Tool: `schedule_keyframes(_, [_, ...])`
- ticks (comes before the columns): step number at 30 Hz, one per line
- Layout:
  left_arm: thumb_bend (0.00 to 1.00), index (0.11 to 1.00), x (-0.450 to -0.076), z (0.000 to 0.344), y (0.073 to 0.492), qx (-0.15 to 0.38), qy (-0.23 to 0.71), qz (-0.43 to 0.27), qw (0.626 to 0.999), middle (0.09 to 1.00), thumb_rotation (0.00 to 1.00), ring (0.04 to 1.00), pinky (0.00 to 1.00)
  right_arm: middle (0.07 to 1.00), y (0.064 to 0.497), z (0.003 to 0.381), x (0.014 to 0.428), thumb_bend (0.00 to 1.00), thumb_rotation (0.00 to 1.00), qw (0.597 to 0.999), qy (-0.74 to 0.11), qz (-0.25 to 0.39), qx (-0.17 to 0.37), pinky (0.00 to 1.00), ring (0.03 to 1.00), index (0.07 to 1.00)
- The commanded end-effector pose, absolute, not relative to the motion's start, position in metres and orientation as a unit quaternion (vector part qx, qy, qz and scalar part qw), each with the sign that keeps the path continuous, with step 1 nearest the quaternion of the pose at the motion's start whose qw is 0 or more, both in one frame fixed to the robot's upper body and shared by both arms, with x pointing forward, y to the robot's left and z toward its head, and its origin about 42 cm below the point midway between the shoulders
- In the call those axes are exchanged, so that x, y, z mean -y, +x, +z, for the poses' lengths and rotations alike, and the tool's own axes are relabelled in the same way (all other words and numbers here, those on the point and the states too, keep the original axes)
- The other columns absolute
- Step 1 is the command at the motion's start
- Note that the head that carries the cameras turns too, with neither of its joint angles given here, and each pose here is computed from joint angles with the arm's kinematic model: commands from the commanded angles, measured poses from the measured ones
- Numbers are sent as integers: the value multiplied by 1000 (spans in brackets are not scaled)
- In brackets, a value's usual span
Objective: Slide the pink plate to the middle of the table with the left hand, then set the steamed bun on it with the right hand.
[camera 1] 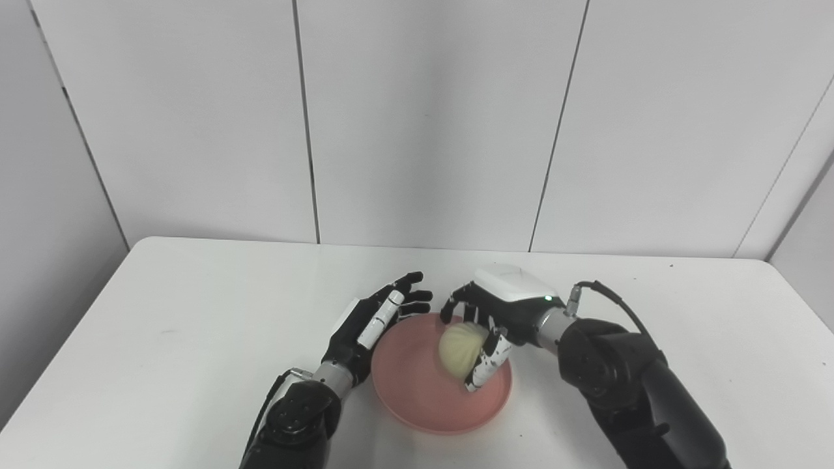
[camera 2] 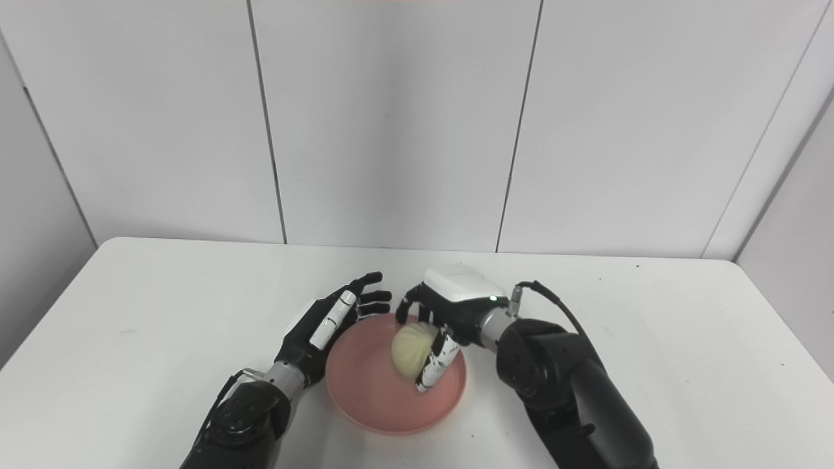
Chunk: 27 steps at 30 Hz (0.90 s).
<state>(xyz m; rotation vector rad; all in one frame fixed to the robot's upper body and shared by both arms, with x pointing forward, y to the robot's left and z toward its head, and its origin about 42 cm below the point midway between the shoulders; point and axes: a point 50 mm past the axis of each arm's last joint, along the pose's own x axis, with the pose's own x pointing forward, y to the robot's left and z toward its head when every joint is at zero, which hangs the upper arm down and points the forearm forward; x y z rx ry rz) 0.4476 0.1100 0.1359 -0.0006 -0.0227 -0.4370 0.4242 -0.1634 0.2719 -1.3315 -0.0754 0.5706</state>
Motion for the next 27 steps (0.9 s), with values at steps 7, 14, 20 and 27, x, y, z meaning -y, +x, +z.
schedule_keyframes(7, [684, 797, -101, 130, 447, -9, 15, -230, 973, 769, 879, 761, 726, 656, 439, 270, 140, 741, 0, 735, -614, 267, 106, 498, 583, 639])
schedule_keyframes(14, [653, 823, -101, 129, 447, -8, 25, -231, 973, 793, 945, 757, 712, 630, 439, 257, 133, 750, 0, 719, -627, 276, 122, 423, 514, 648])
schedule_keyframes(20, [658, 835, -102, 128, 447, -8, 27, -233, 972, 801, 957, 757, 712, 665, 436, 254, 134, 772, 0, 721, -622, 277, 134, 442, 545, 687])
schedule_keyframes(27, [641, 854, -102, 130, 447, -7, 30, -236, 971, 787, 986, 732, 638, 772, 429, 259, 136, 985, 313, 701, -642, 284, 120, 540, 698, 781])
